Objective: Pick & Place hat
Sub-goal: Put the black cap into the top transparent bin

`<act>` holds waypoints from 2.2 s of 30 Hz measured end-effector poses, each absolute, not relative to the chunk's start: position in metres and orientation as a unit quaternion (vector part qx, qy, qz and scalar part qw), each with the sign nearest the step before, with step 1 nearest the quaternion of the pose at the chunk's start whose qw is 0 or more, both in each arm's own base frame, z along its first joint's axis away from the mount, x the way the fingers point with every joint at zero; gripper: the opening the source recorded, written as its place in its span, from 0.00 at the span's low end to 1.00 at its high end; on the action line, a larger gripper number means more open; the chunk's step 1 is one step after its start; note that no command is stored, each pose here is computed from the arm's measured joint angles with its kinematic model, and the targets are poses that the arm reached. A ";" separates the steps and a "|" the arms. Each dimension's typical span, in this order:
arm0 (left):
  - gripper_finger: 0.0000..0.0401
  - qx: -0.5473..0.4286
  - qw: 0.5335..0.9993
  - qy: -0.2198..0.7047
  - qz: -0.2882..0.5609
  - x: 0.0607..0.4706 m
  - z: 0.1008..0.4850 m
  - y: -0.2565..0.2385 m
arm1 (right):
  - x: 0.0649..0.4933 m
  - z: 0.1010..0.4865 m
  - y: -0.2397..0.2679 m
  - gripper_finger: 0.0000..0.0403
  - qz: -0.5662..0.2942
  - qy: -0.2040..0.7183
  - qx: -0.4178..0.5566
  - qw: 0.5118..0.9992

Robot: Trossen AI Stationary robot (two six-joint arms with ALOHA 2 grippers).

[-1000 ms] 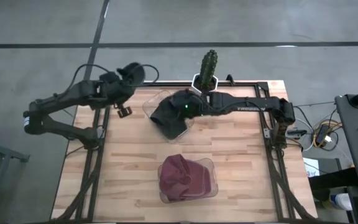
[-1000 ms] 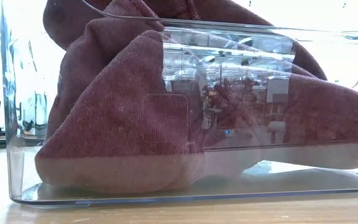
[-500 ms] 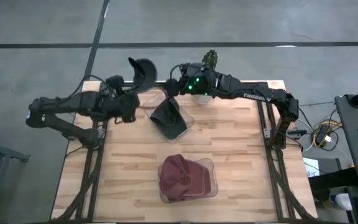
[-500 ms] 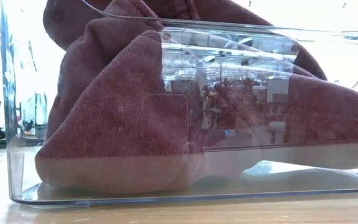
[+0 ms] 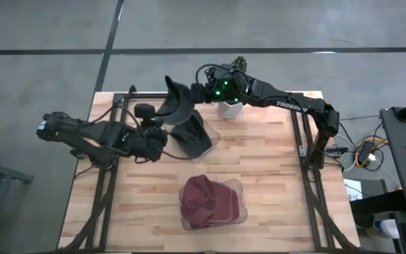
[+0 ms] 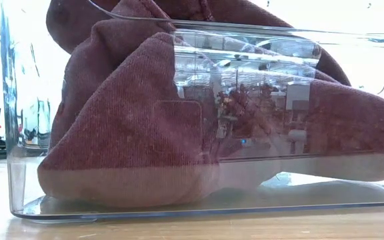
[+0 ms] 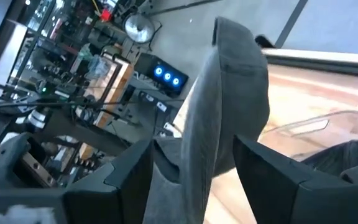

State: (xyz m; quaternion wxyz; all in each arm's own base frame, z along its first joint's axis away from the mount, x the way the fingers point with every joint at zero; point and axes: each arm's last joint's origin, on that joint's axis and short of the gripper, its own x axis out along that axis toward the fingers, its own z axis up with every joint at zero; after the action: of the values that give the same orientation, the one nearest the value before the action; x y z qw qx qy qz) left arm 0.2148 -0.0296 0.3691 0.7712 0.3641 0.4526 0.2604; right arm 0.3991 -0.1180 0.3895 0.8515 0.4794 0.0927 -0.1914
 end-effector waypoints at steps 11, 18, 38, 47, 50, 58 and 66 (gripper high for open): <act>0.02 0.363 0.777 0.450 0.251 0.212 0.372 -0.030 | 0.398 0.384 -0.115 0.08 -0.160 0.140 0.476 0.853; 0.02 0.335 0.800 0.428 0.255 0.209 0.377 -0.030 | 0.396 0.378 -0.111 0.03 -0.182 0.171 0.461 0.851; 0.35 0.094 0.889 0.218 0.393 0.181 0.458 -0.019 | 0.395 0.367 -0.096 0.02 -0.283 0.188 0.421 0.841; 0.35 0.044 0.887 0.164 0.429 0.168 0.474 -0.015 | 0.393 0.350 -0.055 0.03 -0.377 0.229 0.388 0.809; 0.35 0.045 0.887 0.165 0.429 0.167 0.474 -0.015 | 0.396 0.346 -0.043 0.03 -0.392 0.212 0.389 0.806; 0.35 0.047 0.887 0.166 0.428 0.167 0.474 -0.015 | 0.405 0.322 -0.036 0.03 -0.429 0.189 0.362 0.805; 0.35 0.056 0.884 0.170 0.432 0.166 0.473 -0.015 | 0.410 0.284 -0.036 0.03 -0.423 0.212 0.373 0.798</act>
State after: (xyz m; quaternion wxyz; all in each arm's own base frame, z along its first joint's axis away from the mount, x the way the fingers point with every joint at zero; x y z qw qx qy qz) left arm 0.1665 -0.0146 0.4733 0.8839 0.0558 0.1704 0.4319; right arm 0.4098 -0.0355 0.2843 0.7984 0.3726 0.2119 -0.4229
